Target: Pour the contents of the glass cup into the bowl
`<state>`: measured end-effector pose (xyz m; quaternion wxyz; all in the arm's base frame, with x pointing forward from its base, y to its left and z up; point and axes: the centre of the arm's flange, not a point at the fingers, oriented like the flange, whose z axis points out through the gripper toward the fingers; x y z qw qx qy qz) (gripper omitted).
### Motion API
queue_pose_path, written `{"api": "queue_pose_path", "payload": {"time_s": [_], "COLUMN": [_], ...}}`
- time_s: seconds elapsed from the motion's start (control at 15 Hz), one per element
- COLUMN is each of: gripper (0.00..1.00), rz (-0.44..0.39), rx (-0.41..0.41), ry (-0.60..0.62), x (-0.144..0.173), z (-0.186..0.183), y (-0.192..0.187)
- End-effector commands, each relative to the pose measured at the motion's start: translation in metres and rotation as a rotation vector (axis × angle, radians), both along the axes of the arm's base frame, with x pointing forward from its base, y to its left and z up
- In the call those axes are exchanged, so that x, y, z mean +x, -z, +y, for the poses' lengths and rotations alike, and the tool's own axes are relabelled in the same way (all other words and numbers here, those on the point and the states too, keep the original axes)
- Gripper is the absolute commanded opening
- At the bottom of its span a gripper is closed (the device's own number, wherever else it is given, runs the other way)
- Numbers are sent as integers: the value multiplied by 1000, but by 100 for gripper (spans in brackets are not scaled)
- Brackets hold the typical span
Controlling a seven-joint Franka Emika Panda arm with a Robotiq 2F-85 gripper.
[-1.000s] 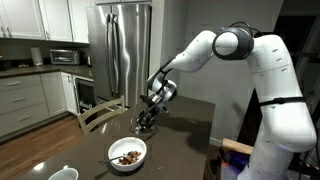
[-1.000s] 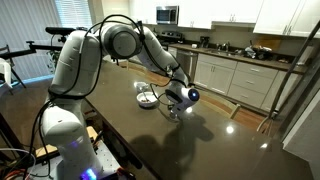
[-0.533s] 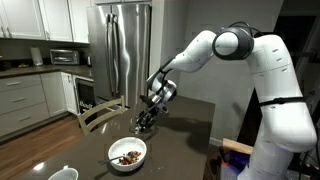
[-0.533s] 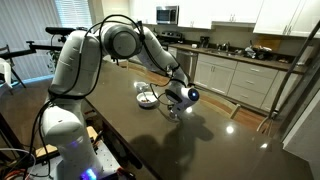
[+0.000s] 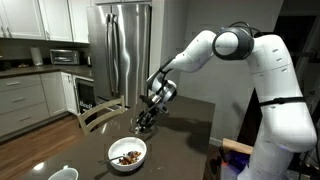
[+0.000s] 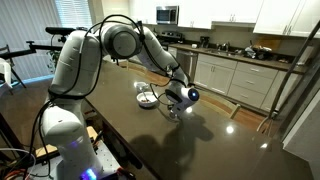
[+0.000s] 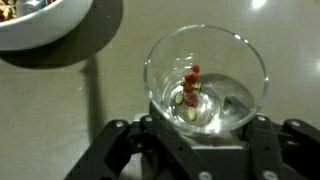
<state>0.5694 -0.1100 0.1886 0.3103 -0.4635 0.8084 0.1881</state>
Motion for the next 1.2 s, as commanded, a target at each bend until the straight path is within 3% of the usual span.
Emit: {"api": "queue_pose_path", "payload": {"time_s": [0.0,0.67,0.73,0.87,1.13], "gripper": [67,67,92,98,100], "rz": [0,0,0,0,1], "rx": [0,0,0,-3,-12], "ry": [0,0,0,3,6], "x": [0,0,0,0,0], "z": [0,0,0,-1,-1], "y": [0,0,0,0,-1]}}
